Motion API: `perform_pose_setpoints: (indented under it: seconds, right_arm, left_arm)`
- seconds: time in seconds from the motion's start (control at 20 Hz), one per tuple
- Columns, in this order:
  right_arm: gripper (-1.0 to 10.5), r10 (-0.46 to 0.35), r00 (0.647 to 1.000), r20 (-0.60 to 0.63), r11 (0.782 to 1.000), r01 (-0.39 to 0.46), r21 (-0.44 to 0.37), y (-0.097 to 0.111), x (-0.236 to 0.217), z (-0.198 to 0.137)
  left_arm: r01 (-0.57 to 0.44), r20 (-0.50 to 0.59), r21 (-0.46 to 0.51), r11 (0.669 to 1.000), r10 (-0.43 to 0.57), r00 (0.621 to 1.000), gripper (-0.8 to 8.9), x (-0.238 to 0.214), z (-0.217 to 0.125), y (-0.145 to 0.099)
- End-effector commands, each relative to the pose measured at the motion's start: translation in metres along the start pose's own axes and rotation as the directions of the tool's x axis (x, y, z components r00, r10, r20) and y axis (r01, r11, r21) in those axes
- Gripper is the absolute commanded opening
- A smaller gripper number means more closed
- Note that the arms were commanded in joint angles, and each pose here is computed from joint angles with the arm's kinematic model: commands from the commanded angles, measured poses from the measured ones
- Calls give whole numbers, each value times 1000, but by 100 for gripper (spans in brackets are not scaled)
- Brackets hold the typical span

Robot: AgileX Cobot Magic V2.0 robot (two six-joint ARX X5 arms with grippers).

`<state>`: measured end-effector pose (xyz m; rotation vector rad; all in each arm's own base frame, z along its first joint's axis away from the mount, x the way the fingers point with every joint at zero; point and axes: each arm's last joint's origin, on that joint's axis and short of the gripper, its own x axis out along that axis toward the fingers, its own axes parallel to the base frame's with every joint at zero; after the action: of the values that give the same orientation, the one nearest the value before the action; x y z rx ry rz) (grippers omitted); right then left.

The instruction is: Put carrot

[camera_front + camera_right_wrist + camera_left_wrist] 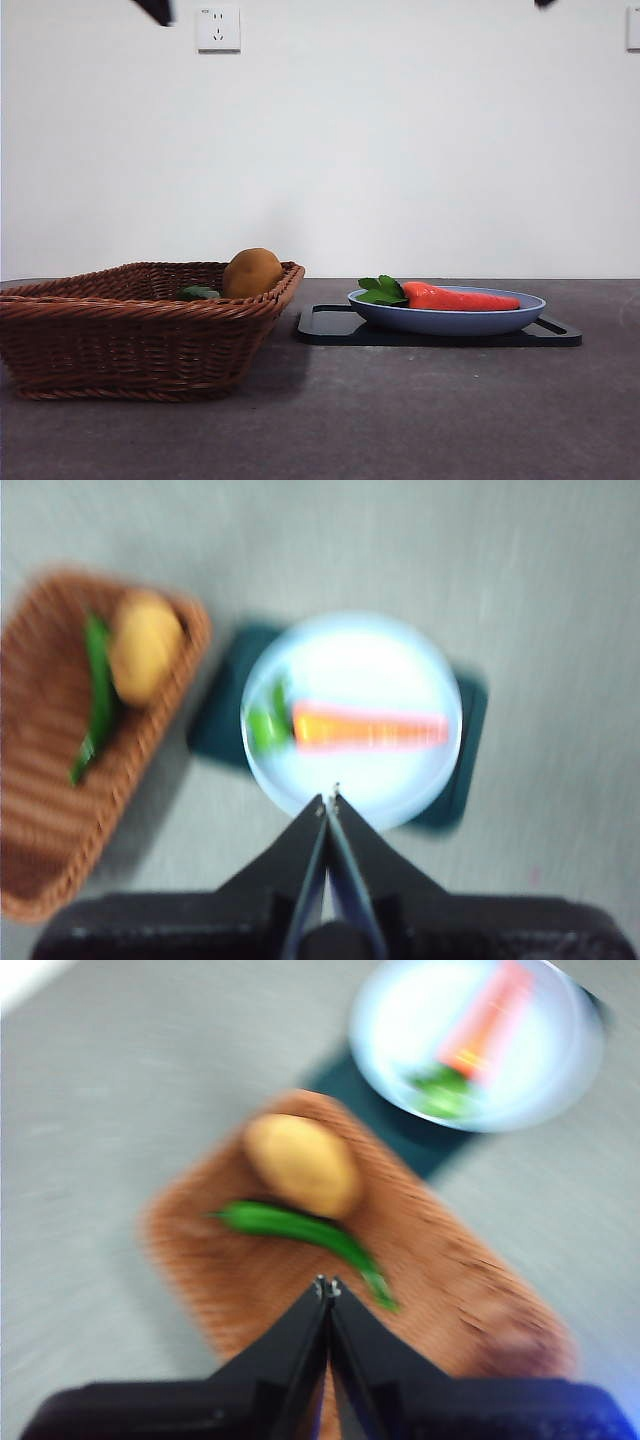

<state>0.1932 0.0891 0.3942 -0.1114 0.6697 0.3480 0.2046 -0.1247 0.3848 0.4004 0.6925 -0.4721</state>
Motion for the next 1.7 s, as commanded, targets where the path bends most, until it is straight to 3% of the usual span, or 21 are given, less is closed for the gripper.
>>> perform_pose_setpoints:
  seconds: [0.05, 0.3, 0.55, 0.7, 1.25, 1.45, 1.6, 1.7]
  right_arm:
    - [3, 11, 991, 131, 1000, -8, -25, 6, -13, -15]
    - [3, 26, 919, 394, 1000, -23, -13, 7, -12, -82]
    - [3, 13, 856, 517, 1000, -20, 9, 1, 4, -149]
    - [4, -40, 858, 512, 999, 24, 38, -1, 7, -155]
    - [4, -41, 862, 505, 999, 26, 35, -1, 8, -155]
    - [4, -40, 862, 505, 999, 26, 35, -1, 8, -155]
    - [4, -41, 862, 505, 999, 26, 35, -1, 8, -155]
    - [4, -40, 862, 505, 999, 26, 35, -1, 8, -155]
  left_arm:
    - [-59, 107, -92, 994, 68, 992, 6, -12, -25, 11]
    - [-126, 245, -274, 953, 196, 949, 6, -30, -112, 11]
    - [-93, 345, -361, 928, 226, 911, 6, -37, -177, -6]
    - [-91, 362, -364, 927, 231, 903, 6, -40, -182, -8]
    - [-88, 361, -361, 928, 226, 905, 6, -39, -182, -8]
    - [-133, 348, -363, 922, 267, 899, 6, -43, -187, -8]
    - [-192, 396, -395, 899, 355, 847, 6, -45, -195, -4]
    - [-248, 452, -443, 861, 454, 768, 6, -37, -203, 0]
